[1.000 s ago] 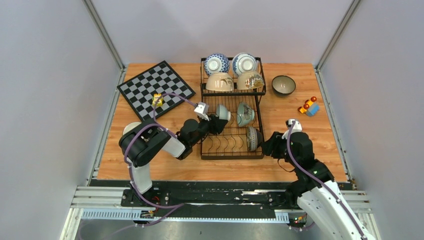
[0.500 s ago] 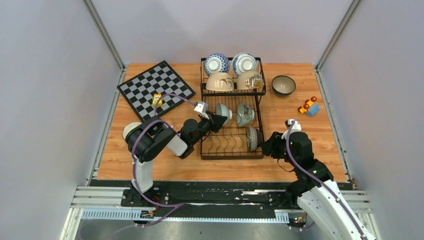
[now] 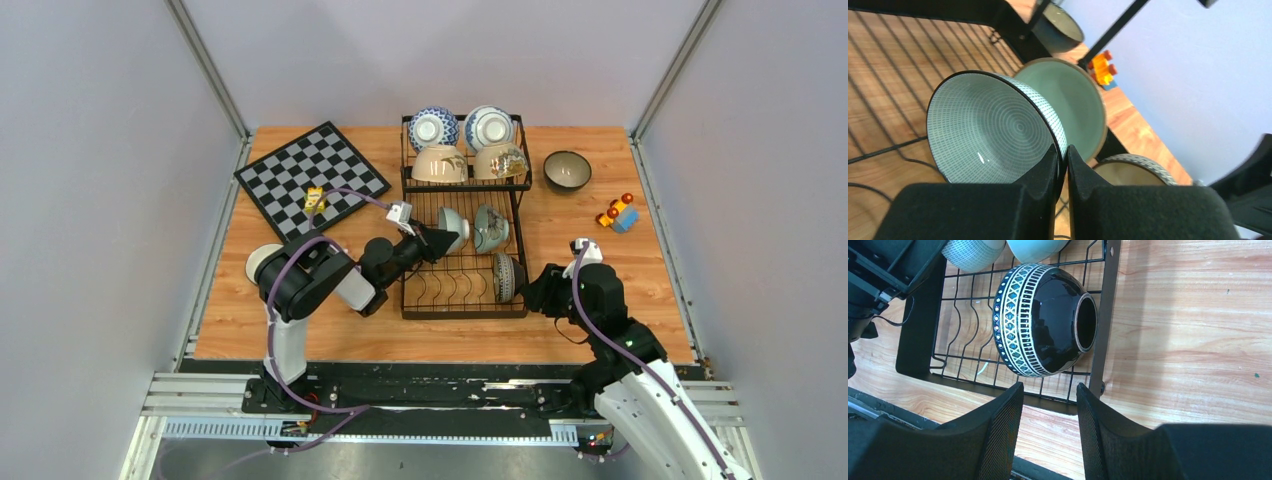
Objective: Unload the bowls from the dish rack
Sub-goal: Pick up the bowl from the dish rack.
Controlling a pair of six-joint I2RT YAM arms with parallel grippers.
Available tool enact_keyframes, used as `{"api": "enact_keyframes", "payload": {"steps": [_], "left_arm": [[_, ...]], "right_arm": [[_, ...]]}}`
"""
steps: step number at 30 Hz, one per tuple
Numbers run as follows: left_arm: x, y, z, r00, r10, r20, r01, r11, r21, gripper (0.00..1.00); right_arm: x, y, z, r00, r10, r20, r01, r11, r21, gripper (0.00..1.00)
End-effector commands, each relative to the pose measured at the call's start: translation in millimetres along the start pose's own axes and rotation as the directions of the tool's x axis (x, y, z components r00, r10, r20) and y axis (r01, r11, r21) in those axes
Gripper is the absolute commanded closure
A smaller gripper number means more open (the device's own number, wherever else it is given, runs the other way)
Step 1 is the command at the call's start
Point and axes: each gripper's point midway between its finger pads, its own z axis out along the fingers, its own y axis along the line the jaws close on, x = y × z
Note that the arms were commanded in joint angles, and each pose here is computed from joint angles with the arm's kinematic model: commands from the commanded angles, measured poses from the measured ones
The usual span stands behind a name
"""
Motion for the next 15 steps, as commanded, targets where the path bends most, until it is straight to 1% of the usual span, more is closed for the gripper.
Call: {"api": "enact_keyframes", "payload": {"steps": [1, 7, 15], "left_arm": [[-37, -54, 1, 0.993, -0.069, 0.096, 0.049, 0.979, 0.199, 1.0], [-48, -61, -3, 0.99, -0.092, 0.108, 0.067, 0.974, 0.215, 1.0], [-59, -75, -22, 0.988, -0.104, 0.111, 0.075, 0.967, 0.243, 1.0]], "right_arm": [[3, 3, 1, 1.0, 0.006, -0.002, -0.006, 1.0, -0.022, 0.53], [5, 3, 0, 1.0, 0.011, 0.002, -0.011, 1.0, -0.027, 0.53], [-1, 5, -2, 1.0, 0.003, 0.019, -0.003, 0.999, -0.033, 0.53]]}}
